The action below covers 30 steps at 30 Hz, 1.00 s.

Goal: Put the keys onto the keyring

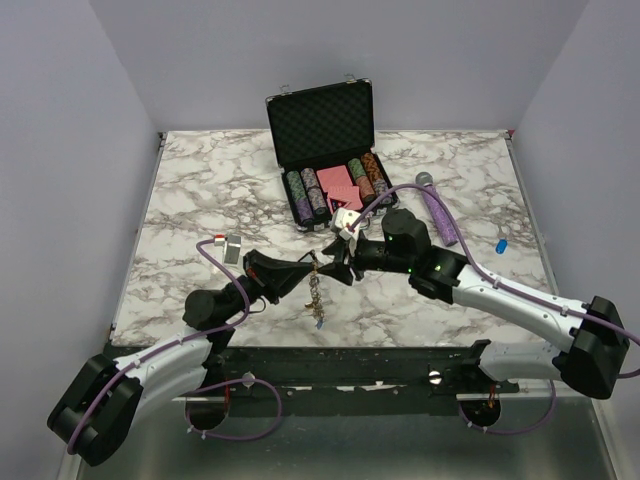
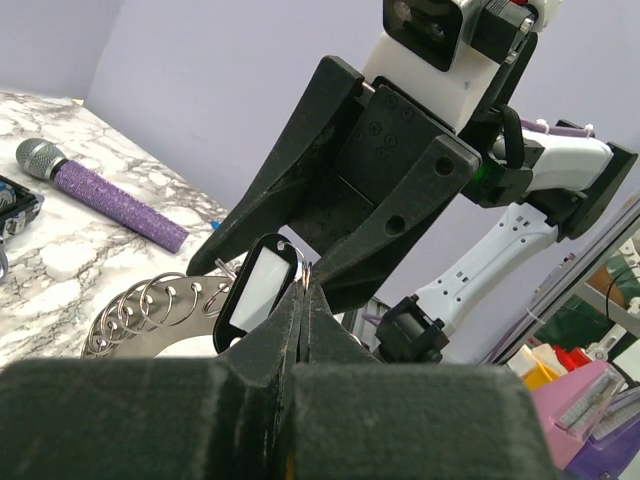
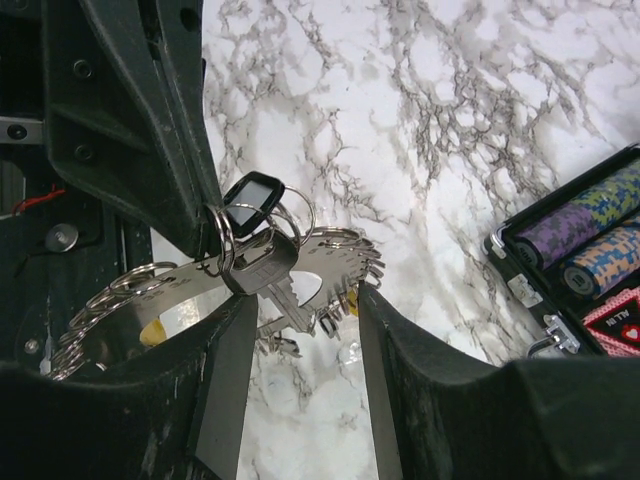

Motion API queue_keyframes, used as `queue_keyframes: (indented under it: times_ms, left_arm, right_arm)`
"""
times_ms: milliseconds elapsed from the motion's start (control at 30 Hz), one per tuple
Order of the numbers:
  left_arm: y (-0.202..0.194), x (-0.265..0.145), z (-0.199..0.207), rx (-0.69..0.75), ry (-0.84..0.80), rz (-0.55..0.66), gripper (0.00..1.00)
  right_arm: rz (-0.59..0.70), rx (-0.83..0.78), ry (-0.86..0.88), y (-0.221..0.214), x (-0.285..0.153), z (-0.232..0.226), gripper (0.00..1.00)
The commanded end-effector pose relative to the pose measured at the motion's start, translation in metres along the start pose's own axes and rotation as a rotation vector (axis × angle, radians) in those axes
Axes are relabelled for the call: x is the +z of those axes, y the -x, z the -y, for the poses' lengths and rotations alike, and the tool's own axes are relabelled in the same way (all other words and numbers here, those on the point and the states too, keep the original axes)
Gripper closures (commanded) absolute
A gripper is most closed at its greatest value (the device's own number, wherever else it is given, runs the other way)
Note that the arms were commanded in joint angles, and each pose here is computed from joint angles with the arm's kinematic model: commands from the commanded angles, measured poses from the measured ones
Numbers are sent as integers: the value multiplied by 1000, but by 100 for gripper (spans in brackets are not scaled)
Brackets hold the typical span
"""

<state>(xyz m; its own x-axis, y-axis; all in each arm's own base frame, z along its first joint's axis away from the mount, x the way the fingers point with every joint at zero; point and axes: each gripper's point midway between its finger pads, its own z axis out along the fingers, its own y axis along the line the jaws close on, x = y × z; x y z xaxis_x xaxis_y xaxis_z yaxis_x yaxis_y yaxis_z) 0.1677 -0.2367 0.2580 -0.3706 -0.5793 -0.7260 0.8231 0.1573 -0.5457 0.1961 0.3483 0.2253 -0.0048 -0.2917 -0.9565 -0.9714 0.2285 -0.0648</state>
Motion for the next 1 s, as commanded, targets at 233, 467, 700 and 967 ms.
queue_keyframes:
  times_ms: [233,467,700,967]
  left_arm:
    - [50,-4,52,109,-195,215,100]
    - [48,-3,51,104,-194,208,100]
    - [47,-4,50,100,-193,202,100]
    - [46,-3,49,96,-191,196,100]
  right_arm:
    - [84,-62,-72,18,3,13,58]
    - [111,-95,-111,31,-2,20,62]
    - [130,-128,-115,39,-3,22,71]
    - [149,-144,-116,49,-2,24,75]
